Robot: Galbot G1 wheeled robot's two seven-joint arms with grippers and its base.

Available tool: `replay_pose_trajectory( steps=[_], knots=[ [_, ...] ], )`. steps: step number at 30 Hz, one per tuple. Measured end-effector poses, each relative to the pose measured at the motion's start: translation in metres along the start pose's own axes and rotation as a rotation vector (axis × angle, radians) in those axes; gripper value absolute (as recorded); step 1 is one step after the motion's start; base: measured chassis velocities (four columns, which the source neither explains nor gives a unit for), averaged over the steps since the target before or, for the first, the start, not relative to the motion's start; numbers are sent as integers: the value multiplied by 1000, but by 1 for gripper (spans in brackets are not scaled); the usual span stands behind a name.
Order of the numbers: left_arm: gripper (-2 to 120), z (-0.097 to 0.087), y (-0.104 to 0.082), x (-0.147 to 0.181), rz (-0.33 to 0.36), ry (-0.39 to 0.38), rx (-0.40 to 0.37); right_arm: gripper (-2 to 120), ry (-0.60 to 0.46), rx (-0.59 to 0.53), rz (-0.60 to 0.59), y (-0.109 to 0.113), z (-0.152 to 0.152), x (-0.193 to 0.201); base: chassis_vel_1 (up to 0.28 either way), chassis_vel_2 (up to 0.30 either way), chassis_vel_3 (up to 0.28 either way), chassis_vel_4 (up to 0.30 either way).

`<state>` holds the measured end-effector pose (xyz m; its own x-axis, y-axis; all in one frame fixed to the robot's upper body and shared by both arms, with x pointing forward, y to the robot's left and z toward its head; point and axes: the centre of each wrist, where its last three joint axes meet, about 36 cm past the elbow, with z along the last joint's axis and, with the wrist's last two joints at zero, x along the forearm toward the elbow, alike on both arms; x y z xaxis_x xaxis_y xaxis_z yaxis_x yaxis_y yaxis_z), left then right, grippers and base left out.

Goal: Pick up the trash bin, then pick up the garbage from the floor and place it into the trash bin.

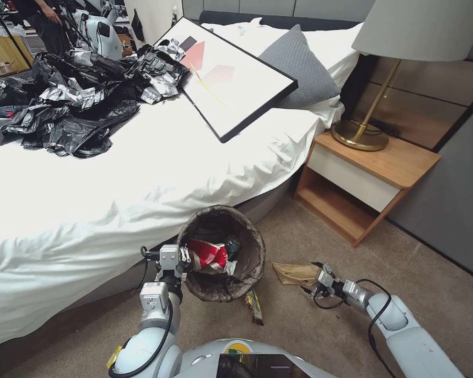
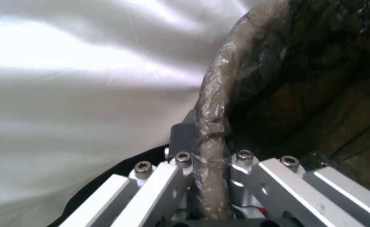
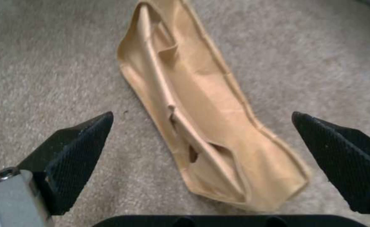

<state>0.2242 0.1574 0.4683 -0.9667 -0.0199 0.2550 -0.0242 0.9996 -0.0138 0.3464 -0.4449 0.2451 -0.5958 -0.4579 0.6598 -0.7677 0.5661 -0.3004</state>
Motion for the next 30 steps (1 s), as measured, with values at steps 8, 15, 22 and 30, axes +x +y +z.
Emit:
replay_pose_trajectory(
  steps=[8,15,22,30],
  knots=[
    [2,0,0,0,0,0,0,100,1,-8,-31,0,7,-17,0,0,0,0],
    [2,0,0,0,0,0,0,87,6,-31,-18,-11,15,-35,0,0,0,0],
    [2,0,0,0,0,0,0,62,14,-52,-15,-16,25,-37,0,0,0,0],
    [2,0,0,0,0,0,0,32,6,-74,-8,-15,30,-38,0,0,0,0]
  ],
)
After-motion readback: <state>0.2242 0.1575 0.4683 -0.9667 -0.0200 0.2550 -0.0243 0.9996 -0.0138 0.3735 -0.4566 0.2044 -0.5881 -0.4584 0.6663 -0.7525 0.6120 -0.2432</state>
